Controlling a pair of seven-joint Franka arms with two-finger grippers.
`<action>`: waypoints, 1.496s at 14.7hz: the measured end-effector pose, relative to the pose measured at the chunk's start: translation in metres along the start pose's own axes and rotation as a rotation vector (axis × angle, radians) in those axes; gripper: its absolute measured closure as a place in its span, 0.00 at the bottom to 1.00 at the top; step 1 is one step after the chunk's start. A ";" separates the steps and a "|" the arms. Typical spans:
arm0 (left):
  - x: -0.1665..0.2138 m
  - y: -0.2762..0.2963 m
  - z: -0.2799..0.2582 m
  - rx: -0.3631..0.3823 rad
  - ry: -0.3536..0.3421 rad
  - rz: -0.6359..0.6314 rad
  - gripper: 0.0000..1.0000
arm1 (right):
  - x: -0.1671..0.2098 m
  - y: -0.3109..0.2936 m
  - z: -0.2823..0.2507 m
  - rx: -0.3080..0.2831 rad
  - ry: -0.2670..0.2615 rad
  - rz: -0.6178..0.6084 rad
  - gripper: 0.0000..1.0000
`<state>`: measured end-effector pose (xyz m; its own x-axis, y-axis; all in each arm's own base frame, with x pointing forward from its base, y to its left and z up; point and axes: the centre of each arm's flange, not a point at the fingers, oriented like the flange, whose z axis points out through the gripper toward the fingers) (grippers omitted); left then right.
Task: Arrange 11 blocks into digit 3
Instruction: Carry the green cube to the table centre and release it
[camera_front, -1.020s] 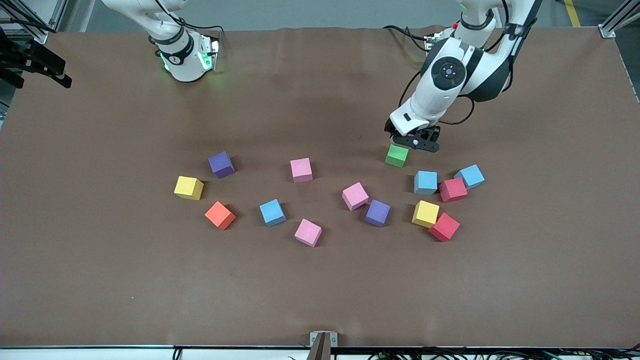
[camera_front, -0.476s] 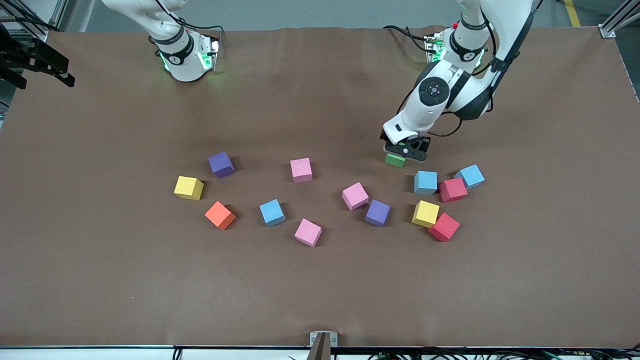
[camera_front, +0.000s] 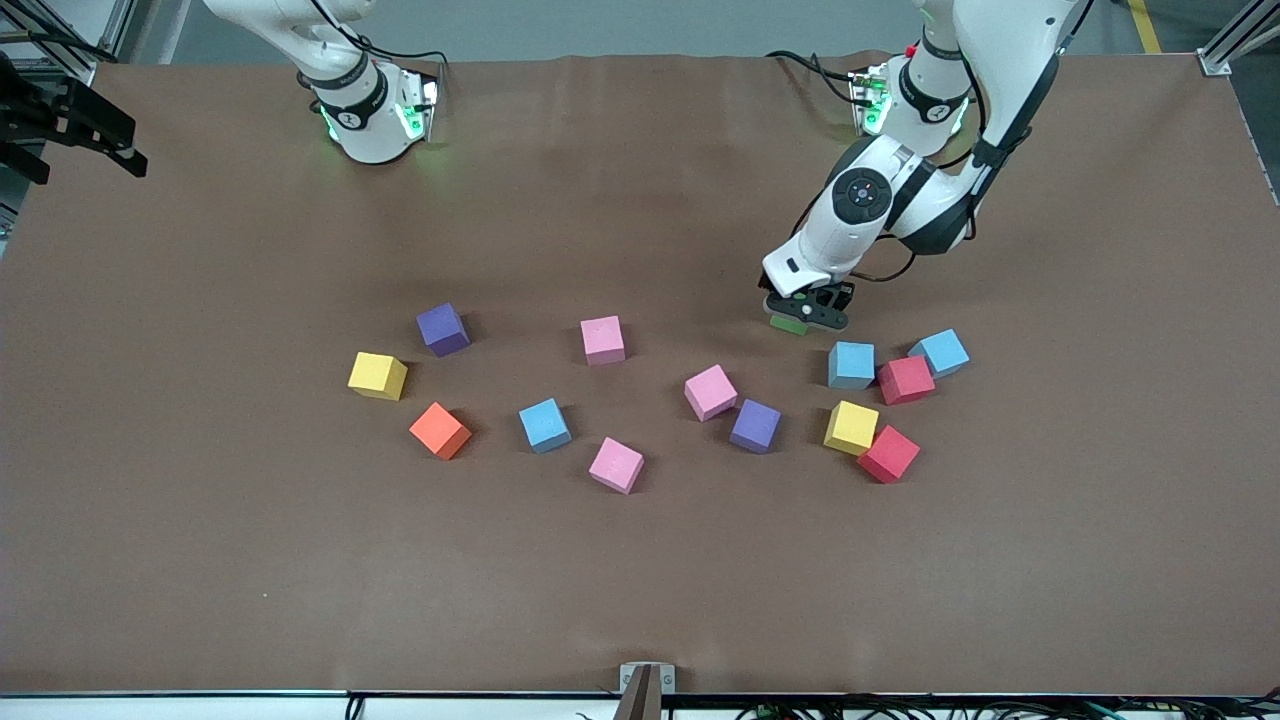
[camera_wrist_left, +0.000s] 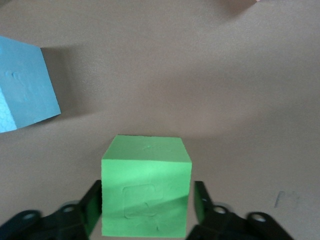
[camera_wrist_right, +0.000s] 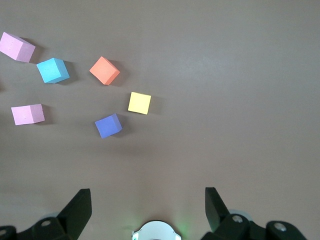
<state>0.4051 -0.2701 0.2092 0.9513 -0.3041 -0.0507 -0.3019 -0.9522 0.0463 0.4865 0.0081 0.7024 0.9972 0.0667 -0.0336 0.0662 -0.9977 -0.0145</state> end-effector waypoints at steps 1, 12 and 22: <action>0.001 0.000 -0.001 0.000 0.002 -0.001 0.36 | 0.000 0.001 0.000 0.000 0.000 0.002 0.00; -0.014 0.099 -0.019 -0.004 0.032 -0.256 0.44 | 0.012 0.019 0.011 -0.005 -0.001 0.036 0.00; -0.087 0.259 -0.007 -0.039 -0.001 -0.198 0.44 | 0.098 0.068 0.121 -0.013 -0.072 0.104 0.00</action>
<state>0.2445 -0.4904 0.2324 0.9918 -0.1107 -0.0639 -0.1059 -0.9916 0.0739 0.5842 -0.0521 0.5771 0.9937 -0.0373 -0.1059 -0.0369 -0.9993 0.0053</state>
